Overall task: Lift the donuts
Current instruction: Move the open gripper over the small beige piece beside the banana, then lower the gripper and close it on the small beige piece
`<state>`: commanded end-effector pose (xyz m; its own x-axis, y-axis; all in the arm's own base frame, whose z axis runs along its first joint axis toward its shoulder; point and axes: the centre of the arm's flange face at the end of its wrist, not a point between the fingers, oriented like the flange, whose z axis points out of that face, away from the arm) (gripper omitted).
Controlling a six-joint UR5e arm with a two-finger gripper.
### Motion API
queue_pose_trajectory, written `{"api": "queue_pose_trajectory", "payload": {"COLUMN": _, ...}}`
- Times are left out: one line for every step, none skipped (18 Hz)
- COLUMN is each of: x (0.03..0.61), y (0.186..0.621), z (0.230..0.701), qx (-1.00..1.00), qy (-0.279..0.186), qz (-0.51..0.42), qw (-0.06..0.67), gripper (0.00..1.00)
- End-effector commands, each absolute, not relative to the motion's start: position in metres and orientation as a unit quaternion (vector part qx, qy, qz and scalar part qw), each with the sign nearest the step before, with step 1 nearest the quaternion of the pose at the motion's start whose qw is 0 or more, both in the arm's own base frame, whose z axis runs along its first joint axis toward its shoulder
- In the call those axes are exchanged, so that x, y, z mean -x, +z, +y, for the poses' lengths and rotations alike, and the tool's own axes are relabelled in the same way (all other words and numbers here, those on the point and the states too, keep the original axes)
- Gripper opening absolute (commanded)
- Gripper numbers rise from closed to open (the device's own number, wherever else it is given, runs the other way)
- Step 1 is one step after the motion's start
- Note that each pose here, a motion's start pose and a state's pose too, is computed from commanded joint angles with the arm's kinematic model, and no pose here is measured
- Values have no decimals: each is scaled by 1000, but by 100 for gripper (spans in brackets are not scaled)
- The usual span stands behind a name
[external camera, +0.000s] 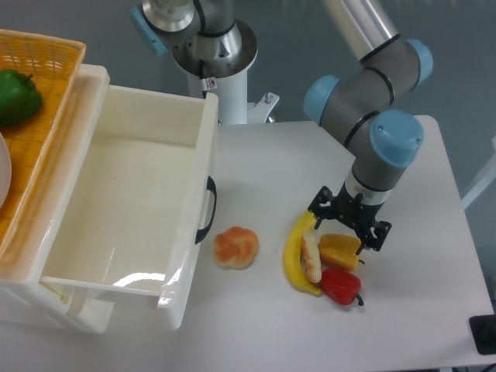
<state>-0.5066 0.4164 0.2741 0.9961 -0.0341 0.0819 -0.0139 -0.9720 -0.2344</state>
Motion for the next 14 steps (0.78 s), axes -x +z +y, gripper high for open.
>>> {"api": "queue_pose_trajectory", "payload": {"x": 500, "y": 271, "z": 423, "qx": 992, "qy": -48, "qz": 4, "qw": 115, "gripper": 100}}
{"api": "queue_pose_trajectory", "payload": {"x": 496, "y": 266, "z": 428, "qx": 992, "qy": -53, "qz": -3, "qw": 112, "gripper": 100}}
{"api": "queue_pose_trajectory", "payload": {"x": 492, "y": 264, "z": 433, "qx": 992, "qy": -55, "qz": -7, "qw": 110, "gripper": 100}}
{"api": "queue_pose_trajectory", "payload": {"x": 490, "y": 257, "z": 438, "qx": 992, "qy": -60, "qz": -11, "qw": 106, "gripper": 100}}
{"api": "queue_pose_trajectory", "payload": {"x": 488, "y": 255, "z": 440, "qx": 992, "qy": -63, "qz": -17, "qw": 105, "gripper": 100}}
{"api": "queue_pose_trajectory", "payload": {"x": 489, "y": 255, "z": 440, "qx": 992, "qy": -63, "qz": -21, "qw": 105, "gripper": 100}}
{"api": "queue_pose_trajectory", "payload": {"x": 489, "y": 254, "z": 440, "qx": 992, "qy": -64, "qz": -22, "qw": 105, "gripper": 100}}
{"api": "queue_pose_trajectory", "payload": {"x": 489, "y": 254, "z": 440, "qx": 992, "qy": -63, "qz": -20, "qw": 106, "gripper": 100}}
{"api": "queue_pose_trajectory", "payload": {"x": 489, "y": 253, "z": 440, "qx": 992, "qy": -64, "qz": -20, "qw": 105, "gripper": 100}}
{"api": "queue_pose_trajectory", "payload": {"x": 490, "y": 252, "z": 441, "qx": 992, "qy": -64, "qz": -20, "qw": 105, "gripper": 100}}
{"api": "queue_pose_trajectory", "payload": {"x": 491, "y": 252, "z": 440, "qx": 992, "qy": -63, "qz": -21, "qw": 105, "gripper": 100}}
{"api": "queue_pose_trajectory", "payload": {"x": 493, "y": 252, "z": 441, "qx": 992, "qy": -63, "qz": -22, "qw": 105, "gripper": 100}}
{"api": "queue_pose_trajectory", "payload": {"x": 494, "y": 251, "z": 441, "qx": 992, "qy": -62, "qz": -28, "qw": 105, "gripper": 100}}
{"api": "queue_pose_trajectory", "payload": {"x": 495, "y": 249, "z": 442, "qx": 992, "qy": -63, "qz": -38, "qw": 102, "gripper": 98}}
